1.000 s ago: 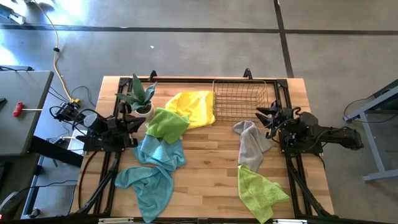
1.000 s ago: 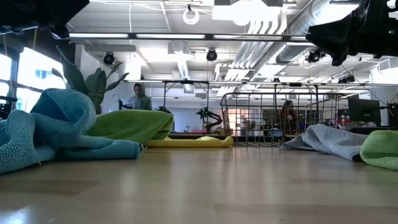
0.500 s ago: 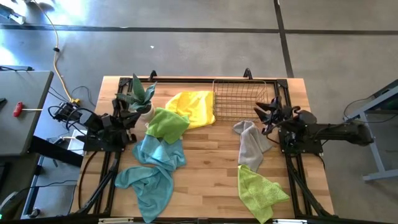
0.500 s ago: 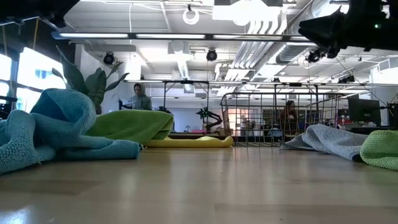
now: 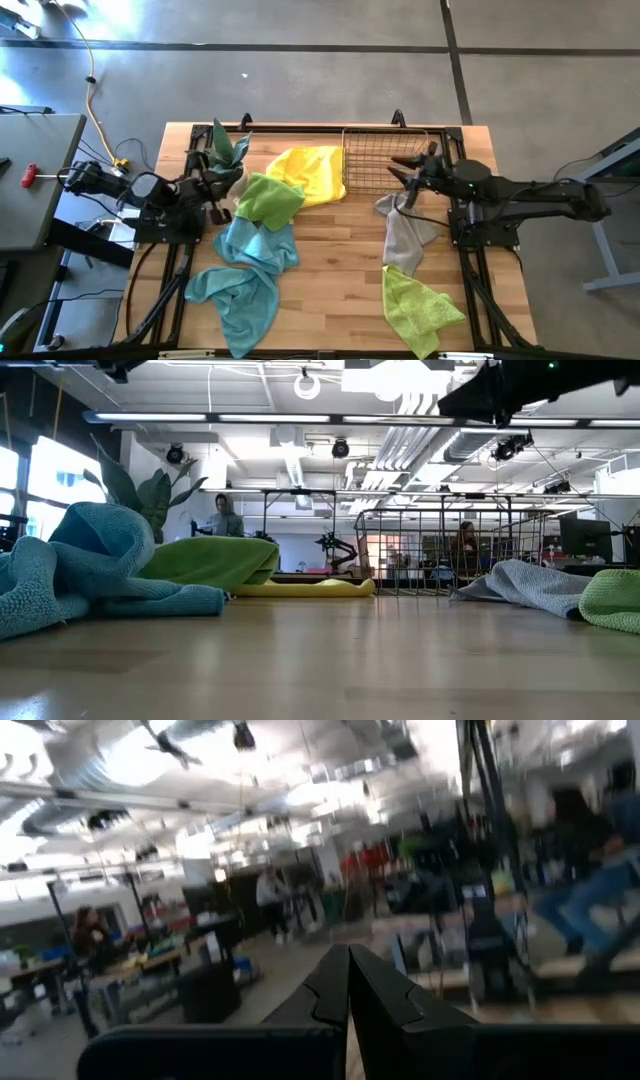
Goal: Fold microfiber towels
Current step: Fold the gray microfiber towel
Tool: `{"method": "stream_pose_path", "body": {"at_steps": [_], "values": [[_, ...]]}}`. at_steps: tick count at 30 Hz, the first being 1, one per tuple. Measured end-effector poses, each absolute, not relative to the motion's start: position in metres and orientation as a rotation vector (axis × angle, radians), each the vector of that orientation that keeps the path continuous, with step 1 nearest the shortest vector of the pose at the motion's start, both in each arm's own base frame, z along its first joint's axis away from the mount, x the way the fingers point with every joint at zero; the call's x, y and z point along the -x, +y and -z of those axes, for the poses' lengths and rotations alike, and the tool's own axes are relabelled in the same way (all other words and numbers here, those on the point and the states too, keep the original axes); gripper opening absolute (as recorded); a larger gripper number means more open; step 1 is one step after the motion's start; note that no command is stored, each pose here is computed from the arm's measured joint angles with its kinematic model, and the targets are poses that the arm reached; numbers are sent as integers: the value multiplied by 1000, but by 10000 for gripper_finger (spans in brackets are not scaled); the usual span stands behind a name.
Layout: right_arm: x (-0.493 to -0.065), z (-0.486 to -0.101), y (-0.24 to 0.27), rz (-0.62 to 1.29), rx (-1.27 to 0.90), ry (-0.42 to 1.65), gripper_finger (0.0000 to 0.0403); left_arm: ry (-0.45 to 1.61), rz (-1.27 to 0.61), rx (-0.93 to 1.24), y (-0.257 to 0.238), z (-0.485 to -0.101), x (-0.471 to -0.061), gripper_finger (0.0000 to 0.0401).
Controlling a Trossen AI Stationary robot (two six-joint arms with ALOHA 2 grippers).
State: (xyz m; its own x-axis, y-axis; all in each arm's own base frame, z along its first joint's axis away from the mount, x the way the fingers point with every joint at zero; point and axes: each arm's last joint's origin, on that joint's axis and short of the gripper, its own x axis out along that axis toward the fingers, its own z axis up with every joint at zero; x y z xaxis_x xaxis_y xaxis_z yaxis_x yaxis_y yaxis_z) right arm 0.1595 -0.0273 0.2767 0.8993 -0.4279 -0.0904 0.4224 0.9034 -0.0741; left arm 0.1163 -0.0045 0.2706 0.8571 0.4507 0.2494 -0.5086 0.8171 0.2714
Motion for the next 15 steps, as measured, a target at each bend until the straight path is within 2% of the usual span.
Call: {"method": "stream_pose_path", "body": {"at_steps": [9,15], "values": [[-173,-286,-25,442,-134,379,124,58,-472,-341,-5,-280,-162,3],[-181,-278,-10,285,-296,502,124,109,-428,-329,-7,-289,-196,3]]}}
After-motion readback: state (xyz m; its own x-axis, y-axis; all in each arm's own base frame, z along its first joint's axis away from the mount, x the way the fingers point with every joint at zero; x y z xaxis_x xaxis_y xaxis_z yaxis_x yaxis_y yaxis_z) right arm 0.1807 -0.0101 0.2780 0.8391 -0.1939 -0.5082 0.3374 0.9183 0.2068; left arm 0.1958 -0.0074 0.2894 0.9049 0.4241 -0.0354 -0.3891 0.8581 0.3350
